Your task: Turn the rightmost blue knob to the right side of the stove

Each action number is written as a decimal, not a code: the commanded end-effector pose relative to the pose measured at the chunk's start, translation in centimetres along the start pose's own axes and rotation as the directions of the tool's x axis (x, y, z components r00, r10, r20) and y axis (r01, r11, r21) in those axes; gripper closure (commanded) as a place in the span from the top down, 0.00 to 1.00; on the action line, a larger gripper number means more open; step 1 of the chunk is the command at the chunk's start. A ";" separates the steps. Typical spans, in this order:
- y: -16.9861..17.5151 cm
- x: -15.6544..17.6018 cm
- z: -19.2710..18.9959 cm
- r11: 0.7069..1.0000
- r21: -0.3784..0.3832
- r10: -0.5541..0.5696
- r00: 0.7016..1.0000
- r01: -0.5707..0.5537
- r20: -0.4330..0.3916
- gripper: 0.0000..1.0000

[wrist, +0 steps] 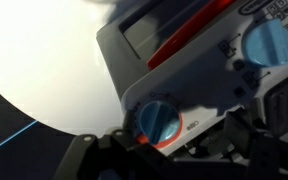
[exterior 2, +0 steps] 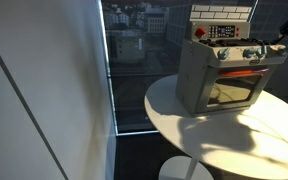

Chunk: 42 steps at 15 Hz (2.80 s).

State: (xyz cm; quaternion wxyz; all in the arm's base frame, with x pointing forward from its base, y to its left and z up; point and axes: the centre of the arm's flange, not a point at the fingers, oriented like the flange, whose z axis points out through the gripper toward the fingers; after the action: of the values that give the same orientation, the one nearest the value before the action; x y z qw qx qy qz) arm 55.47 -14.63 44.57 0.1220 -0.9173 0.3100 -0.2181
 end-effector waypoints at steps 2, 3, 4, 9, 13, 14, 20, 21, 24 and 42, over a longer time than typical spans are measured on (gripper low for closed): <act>0.0 0.4 0.0 1.000 0.028 -0.005 1.000 0.005 -0.017 0.62; 0.1 0.4 -0.1 1.000 0.030 -0.002 1.000 0.003 -0.019 0.58; 0.2 0.5 -0.2 1.000 0.031 0.001 1.000 0.000 -0.021 0.50; 0.6 0.8 -0.2 0.999 0.029 0.015 1.000 -0.015 -0.026 0.49; 0.7 0.9 -0.2 0.999 0.029 0.020 0.999 -0.019 -0.035 0.37; 0.9 0.9 -0.1 0.999 0.027 0.023 0.999 -0.022 -0.036 0.25; 1.4 1.1 -0.1 0.999 0.020 0.050 0.998 -0.049 -0.040 0.06; 1.4 1.1 -0.2 0.998 0.018 0.056 0.998 -0.056 -0.037 0.05; 1.5 1.0 -0.3 0.997 0.011 0.076 0.997 -0.076 -0.024 0.06; 2.2 1.4 -1.3 0.898 0.020 0.438 0.897 -0.439 0.055 0.05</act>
State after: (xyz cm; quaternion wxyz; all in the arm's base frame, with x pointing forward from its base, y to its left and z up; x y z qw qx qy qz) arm 54.80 -16.81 44.64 0.1688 -0.8471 0.4685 -0.1855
